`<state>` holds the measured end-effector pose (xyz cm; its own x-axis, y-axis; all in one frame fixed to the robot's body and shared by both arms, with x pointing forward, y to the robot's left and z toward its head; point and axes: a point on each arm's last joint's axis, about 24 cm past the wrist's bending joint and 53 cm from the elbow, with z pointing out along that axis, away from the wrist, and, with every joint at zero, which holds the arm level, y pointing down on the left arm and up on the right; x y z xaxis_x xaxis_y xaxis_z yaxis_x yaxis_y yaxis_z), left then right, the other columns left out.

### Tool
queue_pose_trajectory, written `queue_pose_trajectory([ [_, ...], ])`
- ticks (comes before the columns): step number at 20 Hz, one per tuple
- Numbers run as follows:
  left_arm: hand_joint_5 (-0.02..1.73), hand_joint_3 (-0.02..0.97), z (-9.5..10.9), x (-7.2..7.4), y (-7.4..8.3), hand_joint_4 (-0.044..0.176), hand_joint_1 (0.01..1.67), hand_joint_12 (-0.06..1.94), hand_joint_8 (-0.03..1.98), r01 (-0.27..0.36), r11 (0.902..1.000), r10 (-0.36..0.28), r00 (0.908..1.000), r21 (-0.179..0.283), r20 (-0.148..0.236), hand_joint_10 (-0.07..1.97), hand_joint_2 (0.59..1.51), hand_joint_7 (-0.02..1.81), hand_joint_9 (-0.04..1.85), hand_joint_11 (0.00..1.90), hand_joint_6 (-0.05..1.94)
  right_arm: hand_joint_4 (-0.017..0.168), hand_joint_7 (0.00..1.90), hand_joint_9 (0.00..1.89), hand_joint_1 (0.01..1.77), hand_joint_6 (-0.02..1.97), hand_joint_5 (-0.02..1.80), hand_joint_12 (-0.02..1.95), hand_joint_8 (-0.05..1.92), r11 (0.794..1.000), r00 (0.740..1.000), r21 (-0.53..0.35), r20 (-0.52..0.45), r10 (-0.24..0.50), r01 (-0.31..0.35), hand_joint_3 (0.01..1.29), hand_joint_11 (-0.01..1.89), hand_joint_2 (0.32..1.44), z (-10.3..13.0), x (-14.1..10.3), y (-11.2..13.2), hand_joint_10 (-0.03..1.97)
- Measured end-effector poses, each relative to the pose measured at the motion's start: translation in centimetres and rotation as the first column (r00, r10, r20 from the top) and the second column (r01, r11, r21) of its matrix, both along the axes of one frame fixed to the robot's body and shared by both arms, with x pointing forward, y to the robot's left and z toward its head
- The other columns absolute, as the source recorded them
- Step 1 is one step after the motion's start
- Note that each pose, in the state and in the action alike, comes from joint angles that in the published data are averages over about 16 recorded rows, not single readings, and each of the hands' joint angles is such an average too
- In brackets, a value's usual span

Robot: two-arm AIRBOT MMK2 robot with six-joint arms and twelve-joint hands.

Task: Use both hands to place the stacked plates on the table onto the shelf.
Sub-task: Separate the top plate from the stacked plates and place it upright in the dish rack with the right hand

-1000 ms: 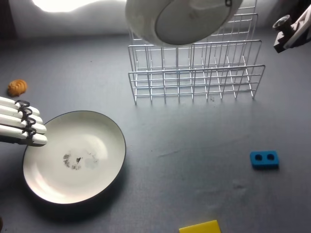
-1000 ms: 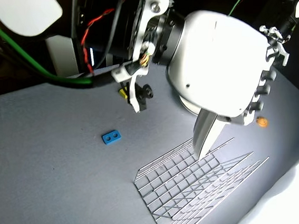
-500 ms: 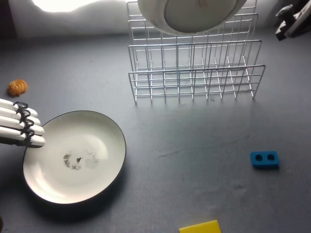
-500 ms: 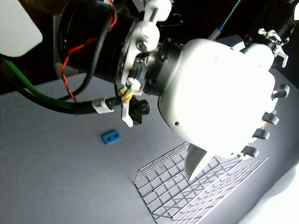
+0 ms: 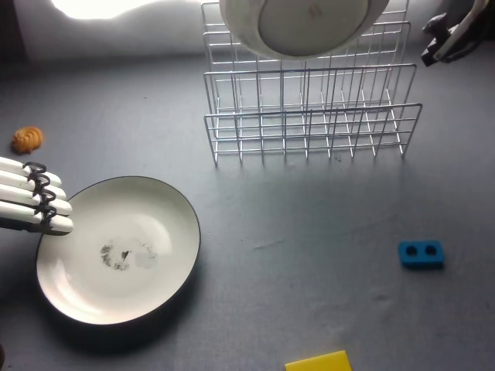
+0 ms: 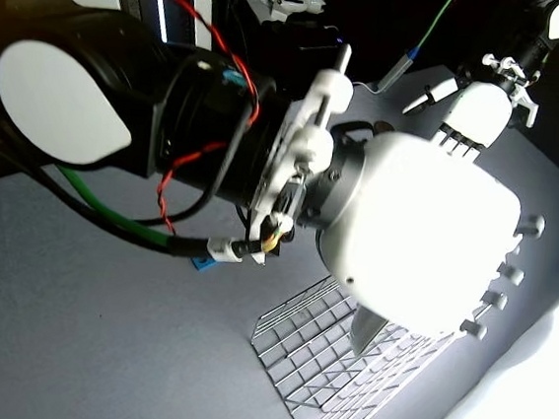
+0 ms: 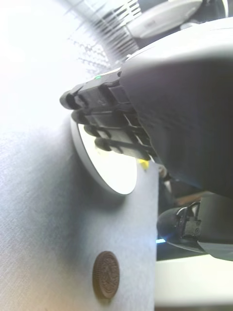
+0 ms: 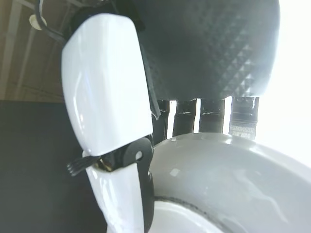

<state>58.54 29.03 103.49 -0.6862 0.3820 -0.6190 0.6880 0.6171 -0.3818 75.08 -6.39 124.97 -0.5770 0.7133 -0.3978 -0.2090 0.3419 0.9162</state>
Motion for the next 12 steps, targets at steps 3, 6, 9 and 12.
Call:
queue_pose_trajectory([
  [3,0.02,0.019,0.0,0.0,0.0,0.001,0.02,0.01,-0.01,0.000,1.0000,0.000,1.0000,0.000,0.000,0.00,1.121,0.02,0.02,0.02,0.01,-0.006,1.02,0.98,1.37,1.03,0.88,1.09,0.90,1.000,1.000,0.002,-0.025,-0.015,0.015,0.02,0.82,0.99,-1.0,0.8,-0.1,1.06],
  [6,0.02,0.019,0.0,0.0,0.0,0.001,0.02,0.01,-0.01,0.000,1.0000,0.000,1.0000,0.000,0.000,0.00,1.121,0.02,0.02,0.02,0.01,-0.007,1.02,0.98,1.37,1.03,0.87,1.10,0.89,1.000,0.998,0.003,-0.047,-0.029,0.029,0.02,0.82,0.99,-1.9,1.5,-0.2,1.06],
  [9,0.02,0.019,0.0,0.0,0.0,0.001,0.02,0.01,-0.01,0.000,1.0000,0.000,1.0000,0.000,0.000,0.00,1.121,0.02,0.02,0.02,0.01,-0.008,1.02,0.98,1.37,1.02,0.87,1.09,0.89,0.999,0.997,0.002,-0.067,-0.038,0.038,0.02,0.82,0.99,-2.8,2.0,-0.1,1.05],
  [12,0.02,0.019,0.0,0.0,0.0,0.001,0.02,0.01,-0.01,0.000,1.0000,0.000,1.0000,0.000,0.001,0.00,1.121,0.02,0.02,0.02,0.01,-0.008,1.02,0.99,1.37,1.01,0.87,1.08,0.89,0.999,0.996,0.004,-0.083,-0.044,0.045,0.02,0.82,0.99,-3.5,2.4,0.0,1.05],
])
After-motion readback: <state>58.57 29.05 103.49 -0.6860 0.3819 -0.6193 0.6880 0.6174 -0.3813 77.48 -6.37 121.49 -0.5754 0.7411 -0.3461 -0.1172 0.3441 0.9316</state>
